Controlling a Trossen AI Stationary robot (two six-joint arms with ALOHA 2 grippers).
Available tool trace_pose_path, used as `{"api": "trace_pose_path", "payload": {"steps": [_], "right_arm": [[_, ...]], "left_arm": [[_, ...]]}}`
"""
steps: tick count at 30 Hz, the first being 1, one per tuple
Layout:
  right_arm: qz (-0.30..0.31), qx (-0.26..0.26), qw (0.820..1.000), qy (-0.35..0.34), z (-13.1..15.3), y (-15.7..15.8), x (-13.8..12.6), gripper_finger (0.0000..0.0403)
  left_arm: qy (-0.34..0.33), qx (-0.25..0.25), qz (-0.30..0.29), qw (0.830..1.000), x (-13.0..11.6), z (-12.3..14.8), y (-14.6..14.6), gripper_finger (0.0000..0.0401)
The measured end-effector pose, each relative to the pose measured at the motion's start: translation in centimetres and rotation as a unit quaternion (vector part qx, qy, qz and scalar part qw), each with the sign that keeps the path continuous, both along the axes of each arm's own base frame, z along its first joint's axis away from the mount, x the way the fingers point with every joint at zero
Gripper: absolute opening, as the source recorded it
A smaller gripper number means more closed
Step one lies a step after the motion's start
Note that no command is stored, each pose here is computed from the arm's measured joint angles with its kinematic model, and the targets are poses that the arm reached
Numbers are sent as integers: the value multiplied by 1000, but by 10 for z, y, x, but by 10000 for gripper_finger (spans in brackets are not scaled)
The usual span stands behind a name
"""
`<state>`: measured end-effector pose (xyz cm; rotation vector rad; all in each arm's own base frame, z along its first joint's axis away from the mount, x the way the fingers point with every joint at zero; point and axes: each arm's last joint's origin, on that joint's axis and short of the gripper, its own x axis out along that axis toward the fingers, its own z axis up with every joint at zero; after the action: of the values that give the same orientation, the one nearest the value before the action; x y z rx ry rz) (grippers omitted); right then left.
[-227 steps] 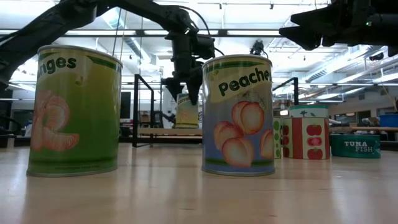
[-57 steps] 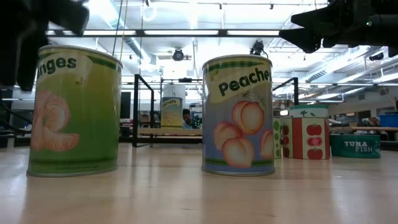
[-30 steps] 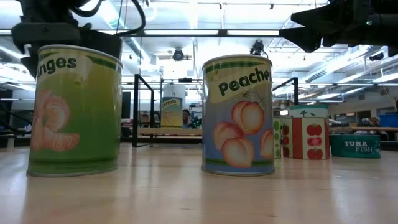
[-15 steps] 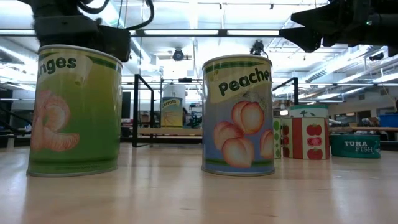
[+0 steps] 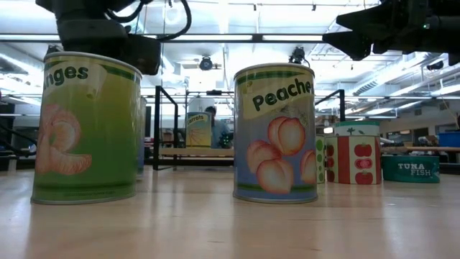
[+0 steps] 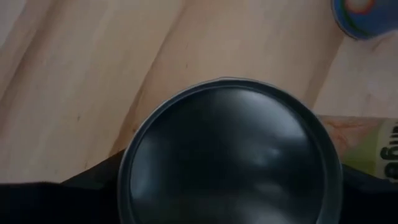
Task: Pick and place cans onto a shelf
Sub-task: Put the canned peas on the shelf
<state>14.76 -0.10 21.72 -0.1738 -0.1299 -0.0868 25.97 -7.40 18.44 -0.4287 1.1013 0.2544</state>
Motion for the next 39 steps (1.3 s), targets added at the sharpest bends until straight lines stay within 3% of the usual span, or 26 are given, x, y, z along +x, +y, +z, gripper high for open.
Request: {"api": "trace_pose_path", "payload": {"steps": [9,16,21,30,39], "right_arm": [[0,3,1000,-4,1,0,0,372],[-3,1,1000,1,-1,0,1,372],[-9,-2,1000,-1,-1,-2,4,372],[-9,-2,1000,-2,-1,-3,4,372],[-8,-3,1000,-1,-1,-3,4,372]], "left_arm": [[-50,75,-22,996,35,60,32,322],[-26,136,-45,989,64,87,75,322],[-6,161,-65,985,82,86,113,322],[36,134,-42,989,90,61,182,322],[47,114,4,992,85,51,209,323]]}}
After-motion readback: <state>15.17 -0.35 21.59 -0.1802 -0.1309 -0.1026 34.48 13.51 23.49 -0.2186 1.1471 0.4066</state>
